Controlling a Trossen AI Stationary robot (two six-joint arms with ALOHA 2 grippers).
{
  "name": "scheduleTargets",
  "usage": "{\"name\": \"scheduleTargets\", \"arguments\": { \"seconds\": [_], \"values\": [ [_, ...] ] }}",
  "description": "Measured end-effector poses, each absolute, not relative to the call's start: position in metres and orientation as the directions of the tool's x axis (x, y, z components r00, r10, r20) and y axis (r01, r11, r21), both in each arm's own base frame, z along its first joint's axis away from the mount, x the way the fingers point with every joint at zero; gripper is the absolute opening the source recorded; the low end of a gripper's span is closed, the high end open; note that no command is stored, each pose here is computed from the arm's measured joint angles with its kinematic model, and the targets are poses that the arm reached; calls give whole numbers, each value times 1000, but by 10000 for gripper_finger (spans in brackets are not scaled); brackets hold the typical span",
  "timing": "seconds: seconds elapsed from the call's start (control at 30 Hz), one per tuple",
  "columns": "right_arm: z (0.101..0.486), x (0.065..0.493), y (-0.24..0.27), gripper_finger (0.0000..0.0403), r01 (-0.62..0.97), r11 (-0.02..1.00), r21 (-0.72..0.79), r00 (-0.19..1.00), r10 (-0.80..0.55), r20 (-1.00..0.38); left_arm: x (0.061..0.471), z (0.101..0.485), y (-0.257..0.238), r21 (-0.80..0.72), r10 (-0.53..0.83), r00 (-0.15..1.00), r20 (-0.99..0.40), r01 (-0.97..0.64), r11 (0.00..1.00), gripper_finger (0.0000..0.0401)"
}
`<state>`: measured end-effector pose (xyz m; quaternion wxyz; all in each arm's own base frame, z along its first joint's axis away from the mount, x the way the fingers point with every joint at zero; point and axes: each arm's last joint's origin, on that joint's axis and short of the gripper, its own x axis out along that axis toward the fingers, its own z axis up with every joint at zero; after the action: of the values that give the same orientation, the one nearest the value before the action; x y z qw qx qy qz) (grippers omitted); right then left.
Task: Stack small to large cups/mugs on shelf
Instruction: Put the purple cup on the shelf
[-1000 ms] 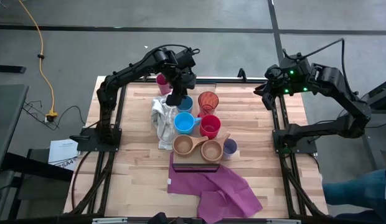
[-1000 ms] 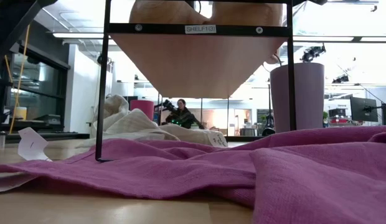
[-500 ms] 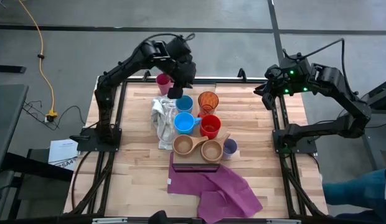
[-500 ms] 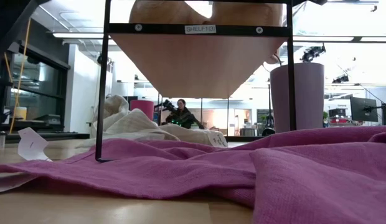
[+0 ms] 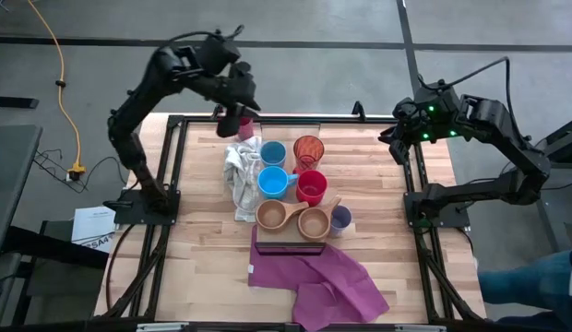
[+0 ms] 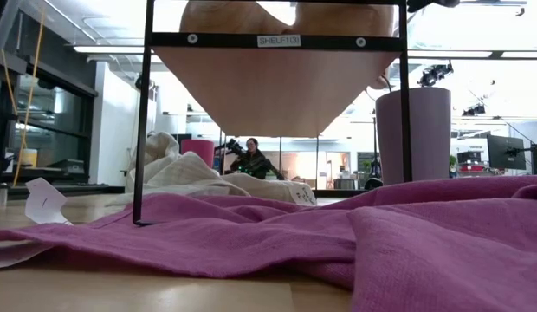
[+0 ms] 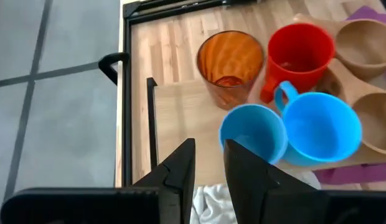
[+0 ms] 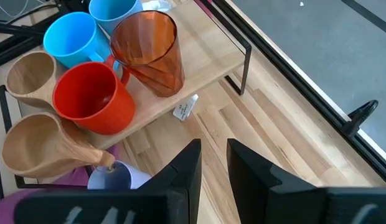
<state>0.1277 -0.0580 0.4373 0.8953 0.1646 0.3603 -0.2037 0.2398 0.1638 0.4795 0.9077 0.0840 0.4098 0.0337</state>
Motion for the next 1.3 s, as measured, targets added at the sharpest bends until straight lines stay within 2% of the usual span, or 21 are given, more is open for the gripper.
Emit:
{"name": "scheduleTargets", "arguments": {
  "seconds": [0.23, 0.4, 0.53, 0.67, 0.8, 0.97, 1.13, 1.3],
  "values": [
    [439, 128, -58, 68, 496, 852, 167, 669, -253, -699, 195, 506, 135, 245, 202, 696, -689, -39, 969, 74],
    [447, 129, -59, 68, 470, 869, 156, 729, -282, -624, 163, 519, 111, 303, 252, 787, -563, -87, 949, 74],
    [457, 118, -55, 68, 478, 867, 138, 773, -341, -535, 143, 508, 96, 307, 288, 849, -442, -158, 939, 74],
    [467, 99, -46, 68, 475, 862, 175, 827, -370, -423, 127, 473, 84, 271, 318, 893, -318, -235, 933, 74],
    [452, 91, -38, 68, 408, 854, 322, 865, -250, -434, 116, 428, 75, 150, 307, 917, -256, -276, 949, 74],
    [406, 108, -32, 68, 338, 804, 489, 840, -23, -542, 102, 389, 65, 31, 323, 923, -210, -323, 946, 74],
    [364, 135, -20, 68, 318, 781, 537, 753, 137, -644, 94, 367, 61, -31, 375, 895, -241, -393, 919, 74],
    [337, 157, -7, 64, 374, 779, 503, 643, 174, -746, 91, 356, 61, -36, 420, 857, -298, -450, 892, 74]
  ]
}}
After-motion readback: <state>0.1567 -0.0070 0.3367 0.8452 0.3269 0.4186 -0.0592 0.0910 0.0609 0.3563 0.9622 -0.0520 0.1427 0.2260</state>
